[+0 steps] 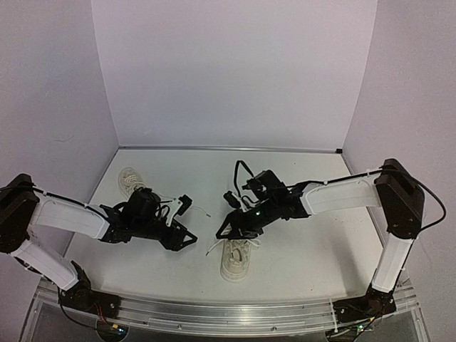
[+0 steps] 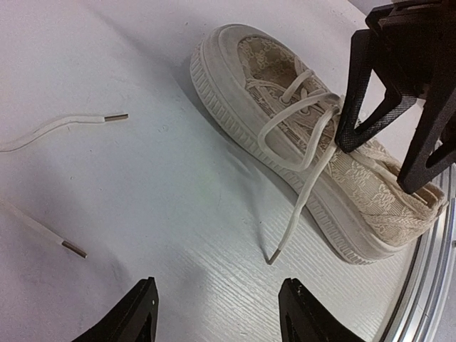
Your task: Tie the shoes
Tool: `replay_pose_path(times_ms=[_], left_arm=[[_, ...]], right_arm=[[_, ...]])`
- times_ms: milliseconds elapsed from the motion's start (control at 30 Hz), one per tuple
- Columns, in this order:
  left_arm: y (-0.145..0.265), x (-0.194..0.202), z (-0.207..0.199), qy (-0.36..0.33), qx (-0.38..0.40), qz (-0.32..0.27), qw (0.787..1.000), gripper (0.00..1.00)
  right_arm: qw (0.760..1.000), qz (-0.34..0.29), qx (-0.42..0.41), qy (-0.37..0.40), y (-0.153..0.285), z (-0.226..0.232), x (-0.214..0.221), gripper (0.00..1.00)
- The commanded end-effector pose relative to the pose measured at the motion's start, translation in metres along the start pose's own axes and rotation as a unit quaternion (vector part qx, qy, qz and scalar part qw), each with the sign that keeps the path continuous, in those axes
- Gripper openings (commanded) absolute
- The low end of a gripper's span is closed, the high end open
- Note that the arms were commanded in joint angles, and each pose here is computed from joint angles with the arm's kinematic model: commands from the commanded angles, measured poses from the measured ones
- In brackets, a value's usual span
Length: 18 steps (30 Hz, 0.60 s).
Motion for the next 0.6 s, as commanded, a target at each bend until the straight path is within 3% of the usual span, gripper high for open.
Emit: replay_pose_path(times_ms=[0, 267, 567], left_arm=[[-0.004, -0.008, -0.004, -0.001, 0.022, -0.024, 0.999, 0.58], [-0.022, -0.004, -0.01, -0.011, 0.058, 0.0, 0.998, 0.45], [-0.037, 0.003, -0.016, -0.016, 0.078, 0.021, 0.997, 0.45]], right_arm=[[0.999, -0.04, -0.017, 0.026, 0.02, 0.025, -0.013, 0.53], [0.999, -0.037, -0.002, 0.022, 0.042, 0.027, 0.004, 0.52], [1.0, 0.002, 0.016, -0.008, 0.03, 0.002, 0.033, 0.52]])
Point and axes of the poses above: each gripper's point midway between its finger pads, its own y axis back along the fingers, its own z axis along the line the jaws close on, x = y × z, the point moved 5 cm from there along y, back along the fingers
